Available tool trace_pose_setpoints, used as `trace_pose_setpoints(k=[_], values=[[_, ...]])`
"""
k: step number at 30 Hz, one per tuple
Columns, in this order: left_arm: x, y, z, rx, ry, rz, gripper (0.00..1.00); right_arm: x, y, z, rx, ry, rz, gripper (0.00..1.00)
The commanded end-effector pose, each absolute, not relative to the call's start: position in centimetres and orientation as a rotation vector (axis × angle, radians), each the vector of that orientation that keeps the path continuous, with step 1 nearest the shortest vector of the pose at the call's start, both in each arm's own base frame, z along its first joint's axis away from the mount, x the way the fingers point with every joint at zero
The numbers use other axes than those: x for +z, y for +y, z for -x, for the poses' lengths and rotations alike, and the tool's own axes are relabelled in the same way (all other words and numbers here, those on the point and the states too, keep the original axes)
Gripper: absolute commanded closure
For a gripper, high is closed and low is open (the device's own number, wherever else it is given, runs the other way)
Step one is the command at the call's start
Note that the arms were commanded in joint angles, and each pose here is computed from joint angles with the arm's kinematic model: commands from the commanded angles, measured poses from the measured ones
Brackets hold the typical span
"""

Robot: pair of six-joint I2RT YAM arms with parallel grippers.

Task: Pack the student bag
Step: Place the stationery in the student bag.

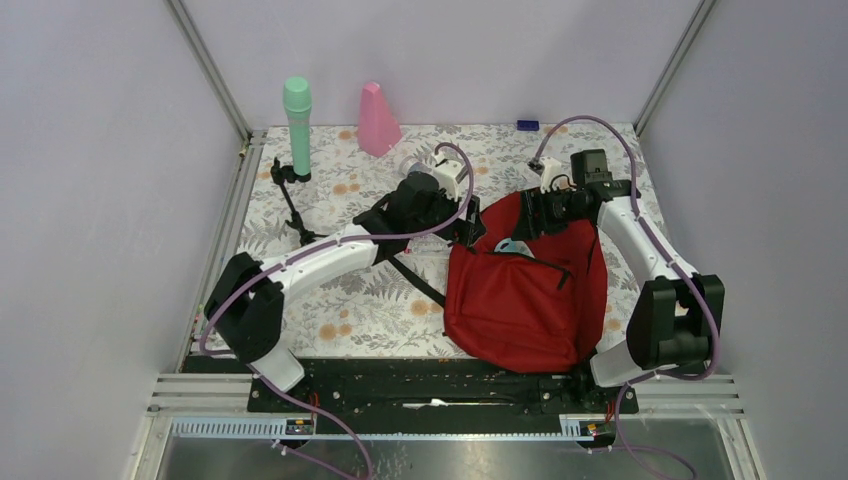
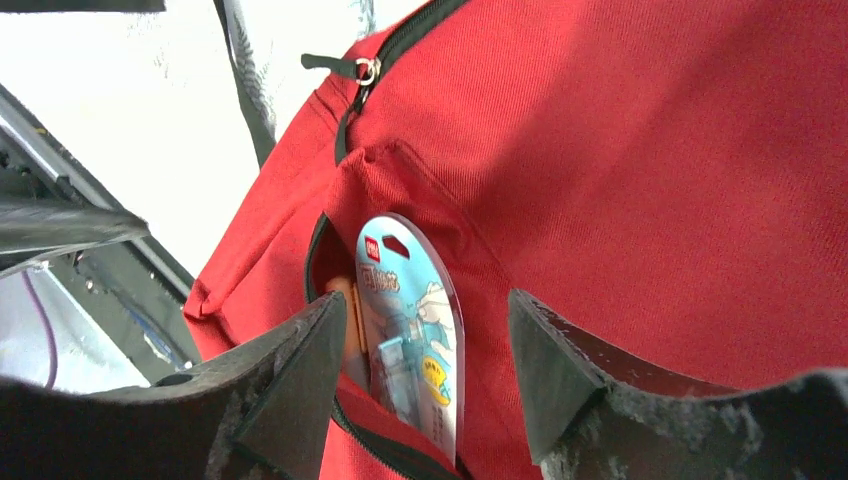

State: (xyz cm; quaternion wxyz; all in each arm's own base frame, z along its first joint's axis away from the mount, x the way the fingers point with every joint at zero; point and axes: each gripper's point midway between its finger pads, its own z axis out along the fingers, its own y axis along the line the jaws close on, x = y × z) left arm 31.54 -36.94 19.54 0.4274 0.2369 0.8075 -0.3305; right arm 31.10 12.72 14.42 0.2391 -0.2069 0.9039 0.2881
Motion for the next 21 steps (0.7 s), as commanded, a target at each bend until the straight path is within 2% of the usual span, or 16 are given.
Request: trace_pose_setpoints(k=[1,3,5,8,17,21], values=[[18.1,-36.9,-33.6,-0.832,2.118,-0.421,0.17,15.6,13.6,-33.2,0.729,2.352,0.564,0.35],[17.5,-37.3,-34.1,-0.873,2.14,-0.393,0.19,15.1,14.1,-33.3,0.741,2.359,0.575,0.4],[16.9,-37.9,-34.4,-0.917,2.153,-0.386,0.21,14.2,14.7,-33.1,0.752,2.379,0.592,0.49],[16.2,-38.2,-34.8,-0.916,2.188,-0.385,0.21,13.0,15.7,-32.4,0.764,2.415,0.631,0.55],[14.8,-38.4,-35.0,-0.916,2.229,-0.398,0.2,9.2,16.1,-28.6,0.751,2.612,0.61,0.63],[14.1,-39.1,-35.2,-0.933,2.243,-0.411,0.21,9.8,16.7,-27.2,0.789,2.628,0.572,0.64]])
